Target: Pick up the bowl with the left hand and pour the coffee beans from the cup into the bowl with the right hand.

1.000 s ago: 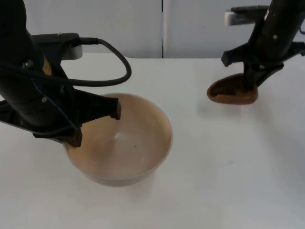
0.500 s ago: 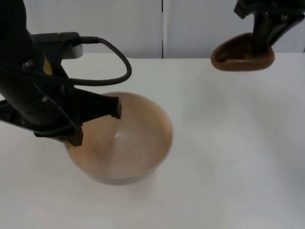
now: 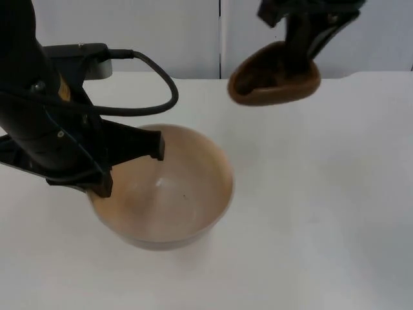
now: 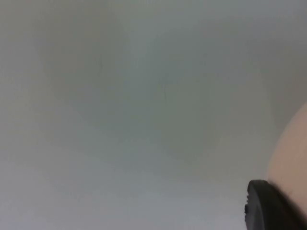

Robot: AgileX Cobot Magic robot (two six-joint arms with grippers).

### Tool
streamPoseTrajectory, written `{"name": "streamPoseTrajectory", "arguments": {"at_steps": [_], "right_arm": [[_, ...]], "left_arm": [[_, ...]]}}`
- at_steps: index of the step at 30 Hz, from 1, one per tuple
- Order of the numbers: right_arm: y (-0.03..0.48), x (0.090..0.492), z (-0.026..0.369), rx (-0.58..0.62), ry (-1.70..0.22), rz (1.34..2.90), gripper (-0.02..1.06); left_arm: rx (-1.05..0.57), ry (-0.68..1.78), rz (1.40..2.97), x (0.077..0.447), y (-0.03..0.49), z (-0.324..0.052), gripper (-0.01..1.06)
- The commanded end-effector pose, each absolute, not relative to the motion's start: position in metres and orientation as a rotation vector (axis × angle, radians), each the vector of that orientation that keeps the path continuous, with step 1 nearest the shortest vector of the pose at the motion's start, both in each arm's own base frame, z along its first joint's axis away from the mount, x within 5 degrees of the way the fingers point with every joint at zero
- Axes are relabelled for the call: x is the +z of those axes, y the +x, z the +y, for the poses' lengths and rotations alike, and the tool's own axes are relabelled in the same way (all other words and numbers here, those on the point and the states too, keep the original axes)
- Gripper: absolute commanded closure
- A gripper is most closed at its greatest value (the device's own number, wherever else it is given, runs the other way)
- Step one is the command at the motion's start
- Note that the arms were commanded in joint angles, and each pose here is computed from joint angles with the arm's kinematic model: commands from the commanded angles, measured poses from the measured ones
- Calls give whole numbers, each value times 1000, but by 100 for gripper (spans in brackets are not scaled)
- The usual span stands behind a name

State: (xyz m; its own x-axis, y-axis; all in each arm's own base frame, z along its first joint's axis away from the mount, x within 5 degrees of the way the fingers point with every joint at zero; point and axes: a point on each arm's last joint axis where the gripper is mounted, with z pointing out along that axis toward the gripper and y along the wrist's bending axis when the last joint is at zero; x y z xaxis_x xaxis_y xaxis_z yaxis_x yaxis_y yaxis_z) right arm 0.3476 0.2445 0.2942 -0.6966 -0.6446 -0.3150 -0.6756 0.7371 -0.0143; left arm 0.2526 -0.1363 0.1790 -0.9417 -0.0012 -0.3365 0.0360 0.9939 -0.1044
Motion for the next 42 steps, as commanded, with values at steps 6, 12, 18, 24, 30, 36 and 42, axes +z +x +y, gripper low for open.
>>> {"name": "streamPoseTrajectory", "arguments": {"at_steps": [6, 12, 18, 24, 30, 36, 42], "right_arm": [[319, 304, 276, 0, -1120, 2554, 104], [300, 306, 297, -143, -1174, 2465, 104], [285, 314, 313, -376, -1205, 2298, 104], [280, 315, 317, -405, -1220, 2263, 104], [274, 317, 323, -435, -1236, 2222, 104], [267, 321, 330, -506, -1239, 2143, 104], [259, 328, 338, -603, -1252, 2027, 104]], "left_arm": [[-165, 23, 2781, 182, 251, -137, 105], [-165, 23, 2781, 182, 251, -137, 105], [-169, 18, 2782, 182, 251, -137, 105], [-169, 18, 2782, 182, 251, -137, 105], [-170, 19, 2780, 182, 252, -137, 105], [-170, 19, 2780, 182, 252, -137, 105], [-172, 19, 2779, 182, 252, -137, 105]]}}
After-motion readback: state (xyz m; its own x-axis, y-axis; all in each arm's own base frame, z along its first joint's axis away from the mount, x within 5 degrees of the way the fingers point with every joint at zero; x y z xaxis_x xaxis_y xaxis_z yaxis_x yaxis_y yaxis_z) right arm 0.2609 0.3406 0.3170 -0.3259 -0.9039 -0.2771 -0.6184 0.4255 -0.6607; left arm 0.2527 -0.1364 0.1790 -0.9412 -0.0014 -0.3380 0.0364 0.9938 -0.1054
